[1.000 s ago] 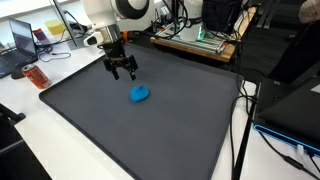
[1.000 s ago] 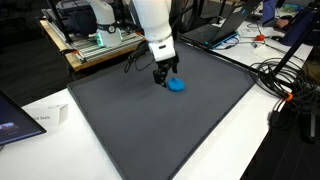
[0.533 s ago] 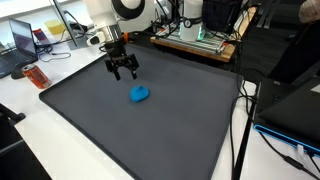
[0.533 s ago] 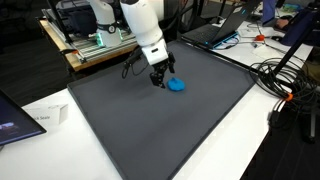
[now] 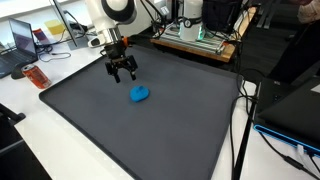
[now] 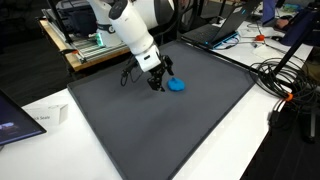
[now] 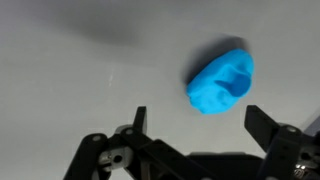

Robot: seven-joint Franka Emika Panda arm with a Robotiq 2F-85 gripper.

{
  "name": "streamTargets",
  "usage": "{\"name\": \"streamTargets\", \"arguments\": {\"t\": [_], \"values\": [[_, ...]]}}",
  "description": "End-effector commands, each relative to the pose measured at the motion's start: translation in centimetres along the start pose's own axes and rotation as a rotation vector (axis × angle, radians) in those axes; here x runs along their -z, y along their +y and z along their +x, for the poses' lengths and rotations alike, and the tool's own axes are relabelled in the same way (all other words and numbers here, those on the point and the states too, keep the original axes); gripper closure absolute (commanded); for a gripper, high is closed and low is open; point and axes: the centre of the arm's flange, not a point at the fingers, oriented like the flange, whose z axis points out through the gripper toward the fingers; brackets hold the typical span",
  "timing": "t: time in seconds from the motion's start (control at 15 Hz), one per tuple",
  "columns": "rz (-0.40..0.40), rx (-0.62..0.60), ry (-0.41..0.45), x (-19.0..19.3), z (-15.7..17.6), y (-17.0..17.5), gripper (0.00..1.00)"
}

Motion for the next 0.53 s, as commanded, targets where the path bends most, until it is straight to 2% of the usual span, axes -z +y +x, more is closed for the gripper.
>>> {"name": "streamTargets", "arguments": {"t": [0.0, 0.47], "values": [[0.042, 0.020, 0.071, -0.8, -1.4, 1.4, 0.00], [0.092, 0.018, 0.197, -1.2, -3.9, 2.7, 0.00]]}}
